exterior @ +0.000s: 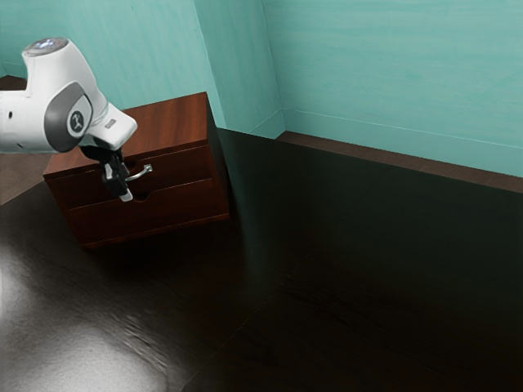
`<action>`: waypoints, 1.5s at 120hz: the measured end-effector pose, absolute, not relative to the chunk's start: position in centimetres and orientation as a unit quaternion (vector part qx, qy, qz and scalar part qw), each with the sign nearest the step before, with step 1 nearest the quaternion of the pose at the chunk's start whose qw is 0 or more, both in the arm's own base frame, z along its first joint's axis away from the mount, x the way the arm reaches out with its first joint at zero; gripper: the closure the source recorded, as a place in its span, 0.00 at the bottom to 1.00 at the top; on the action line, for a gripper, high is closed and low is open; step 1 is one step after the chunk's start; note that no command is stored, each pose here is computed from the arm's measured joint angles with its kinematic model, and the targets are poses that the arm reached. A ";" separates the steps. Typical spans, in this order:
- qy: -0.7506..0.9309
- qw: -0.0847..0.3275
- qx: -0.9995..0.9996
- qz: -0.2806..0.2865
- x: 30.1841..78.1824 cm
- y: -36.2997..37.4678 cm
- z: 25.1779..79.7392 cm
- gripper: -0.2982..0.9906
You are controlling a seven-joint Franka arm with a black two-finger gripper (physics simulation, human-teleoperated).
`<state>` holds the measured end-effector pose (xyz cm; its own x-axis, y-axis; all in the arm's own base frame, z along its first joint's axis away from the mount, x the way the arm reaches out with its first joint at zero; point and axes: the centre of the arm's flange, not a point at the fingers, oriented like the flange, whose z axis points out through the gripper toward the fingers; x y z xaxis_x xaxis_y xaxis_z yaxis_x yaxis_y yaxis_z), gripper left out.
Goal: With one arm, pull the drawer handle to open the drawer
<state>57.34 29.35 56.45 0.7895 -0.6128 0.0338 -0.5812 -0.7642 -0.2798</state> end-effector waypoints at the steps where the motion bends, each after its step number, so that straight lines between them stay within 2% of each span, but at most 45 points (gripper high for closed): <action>1: 0.318 0.128 -0.937 -0.062 57.3 29.3 56.5 0.46; 34: 0.310 0.118 -0.941 -0.063 56.5 28.9 56.3 0.50; 138: 0.309 0.084 -0.944 -0.075 53.4 25.4 55.8 0.52; 180: 0.319 0.085 -0.941 -0.075 51.4 23.6 56.3 0.53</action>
<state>51.41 23.60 56.25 0.7851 -0.6132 0.0876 -0.5876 -0.7820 -0.2077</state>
